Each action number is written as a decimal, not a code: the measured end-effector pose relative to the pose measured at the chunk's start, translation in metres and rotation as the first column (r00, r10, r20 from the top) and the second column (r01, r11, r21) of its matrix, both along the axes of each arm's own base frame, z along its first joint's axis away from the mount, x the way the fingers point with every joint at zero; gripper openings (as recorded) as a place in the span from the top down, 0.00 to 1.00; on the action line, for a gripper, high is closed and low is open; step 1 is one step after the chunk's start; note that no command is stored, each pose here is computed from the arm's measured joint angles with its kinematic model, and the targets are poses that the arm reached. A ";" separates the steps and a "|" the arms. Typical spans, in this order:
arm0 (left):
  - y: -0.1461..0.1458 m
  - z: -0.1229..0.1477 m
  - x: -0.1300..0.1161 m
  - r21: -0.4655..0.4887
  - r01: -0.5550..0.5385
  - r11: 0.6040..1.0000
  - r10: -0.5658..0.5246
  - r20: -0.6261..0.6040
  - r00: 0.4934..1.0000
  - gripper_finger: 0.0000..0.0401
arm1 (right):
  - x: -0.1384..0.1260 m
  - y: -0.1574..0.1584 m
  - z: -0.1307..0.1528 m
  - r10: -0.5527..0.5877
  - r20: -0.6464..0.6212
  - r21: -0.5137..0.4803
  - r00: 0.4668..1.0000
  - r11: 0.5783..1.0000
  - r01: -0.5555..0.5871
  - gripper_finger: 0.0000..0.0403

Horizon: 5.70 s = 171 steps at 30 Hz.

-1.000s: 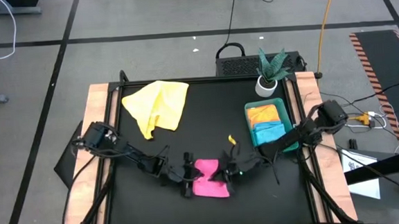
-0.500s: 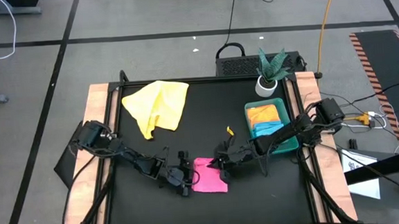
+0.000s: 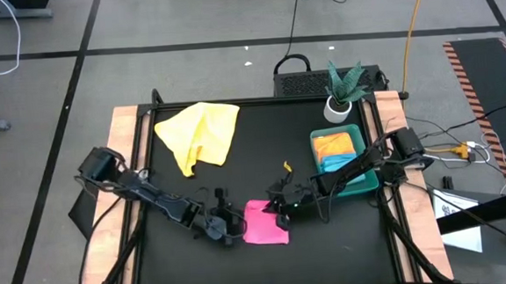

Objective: Fold microfiber towels
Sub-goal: Fold the pink microfiber cloth

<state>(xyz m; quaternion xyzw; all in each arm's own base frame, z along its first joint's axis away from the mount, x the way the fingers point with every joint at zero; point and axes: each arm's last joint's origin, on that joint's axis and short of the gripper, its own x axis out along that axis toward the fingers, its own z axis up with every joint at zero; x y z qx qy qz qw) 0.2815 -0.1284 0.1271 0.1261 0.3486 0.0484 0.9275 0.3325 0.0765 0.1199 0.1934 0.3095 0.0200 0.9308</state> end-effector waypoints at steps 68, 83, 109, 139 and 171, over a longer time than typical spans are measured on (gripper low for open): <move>0.047 -0.013 0.043 -0.352 -0.126 0.927 0.191 0.158 0.969 0.99 | -0.045 0.014 0.004 -0.125 0.056 -0.104 0.991 0.986 0.130 1.00; 0.056 -0.017 0.037 -0.316 -0.199 0.928 0.230 0.066 0.971 0.97 | -0.052 0.013 -0.004 -0.208 -0.023 -0.165 0.978 0.966 0.201 1.00; 0.041 -0.024 0.039 -0.275 -0.097 0.957 0.132 0.111 0.985 0.97 | -0.049 0.055 0.023 -0.065 0.092 -0.402 0.994 0.911 0.096 1.00; 0.043 -0.027 0.051 -0.254 0.080 0.964 -0.026 0.212 0.977 0.97 | -0.011 0.091 0.002 0.352 0.060 -0.484 0.934 0.829 -0.281 0.50; 0.037 -0.032 0.047 -0.322 0.116 0.940 -0.074 0.142 0.987 0.96 | 0.006 0.095 0.009 0.240 -0.051 -0.228 0.970 0.942 -0.245 0.94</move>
